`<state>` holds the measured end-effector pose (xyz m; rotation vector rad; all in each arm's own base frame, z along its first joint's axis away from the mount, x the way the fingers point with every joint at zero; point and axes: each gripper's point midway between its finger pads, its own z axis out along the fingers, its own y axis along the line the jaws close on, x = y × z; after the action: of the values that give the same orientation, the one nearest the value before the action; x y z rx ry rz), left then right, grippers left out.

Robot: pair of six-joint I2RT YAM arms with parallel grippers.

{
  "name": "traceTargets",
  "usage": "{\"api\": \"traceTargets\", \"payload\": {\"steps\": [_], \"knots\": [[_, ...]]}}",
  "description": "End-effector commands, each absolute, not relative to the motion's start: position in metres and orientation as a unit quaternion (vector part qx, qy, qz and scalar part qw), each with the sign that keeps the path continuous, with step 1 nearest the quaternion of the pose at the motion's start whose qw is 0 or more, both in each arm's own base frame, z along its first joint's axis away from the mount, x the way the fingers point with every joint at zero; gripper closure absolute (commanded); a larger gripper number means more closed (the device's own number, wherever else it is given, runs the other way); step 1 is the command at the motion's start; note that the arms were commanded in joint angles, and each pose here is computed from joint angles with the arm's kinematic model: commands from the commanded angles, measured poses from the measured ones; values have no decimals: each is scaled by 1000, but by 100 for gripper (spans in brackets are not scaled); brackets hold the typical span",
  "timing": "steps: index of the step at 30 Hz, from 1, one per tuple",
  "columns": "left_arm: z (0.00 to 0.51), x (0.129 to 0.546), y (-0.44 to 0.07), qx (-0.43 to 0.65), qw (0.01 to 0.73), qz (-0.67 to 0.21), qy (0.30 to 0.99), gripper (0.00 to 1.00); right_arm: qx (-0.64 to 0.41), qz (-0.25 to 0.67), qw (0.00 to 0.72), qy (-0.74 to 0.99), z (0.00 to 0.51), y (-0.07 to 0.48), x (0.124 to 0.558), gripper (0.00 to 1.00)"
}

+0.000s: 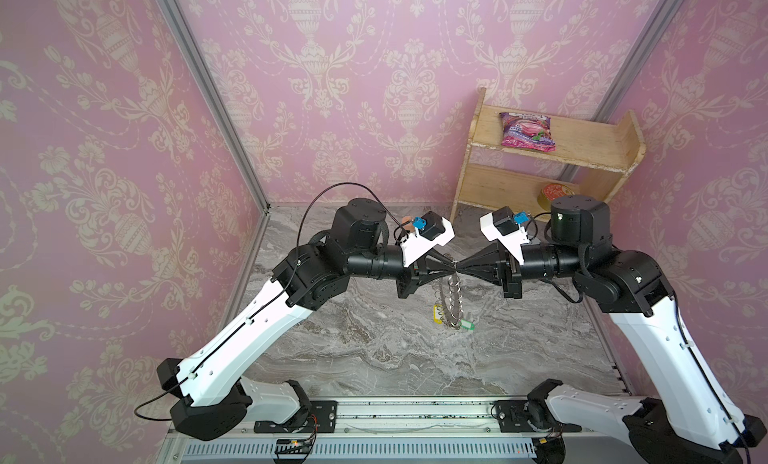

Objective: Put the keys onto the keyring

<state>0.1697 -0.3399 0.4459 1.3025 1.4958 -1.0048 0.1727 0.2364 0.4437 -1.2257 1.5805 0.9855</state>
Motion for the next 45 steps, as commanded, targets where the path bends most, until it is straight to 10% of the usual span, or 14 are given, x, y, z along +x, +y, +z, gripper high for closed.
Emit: {"api": "traceTargets", "payload": {"steps": [1,45], "knots": [[461,161,-337,521,450,-420,591,83,-507,397,455,615,453,237,166,100],[478,157,-333,514,468,-429,576,90,-510,400,457,609,457,237,163,100]]}}
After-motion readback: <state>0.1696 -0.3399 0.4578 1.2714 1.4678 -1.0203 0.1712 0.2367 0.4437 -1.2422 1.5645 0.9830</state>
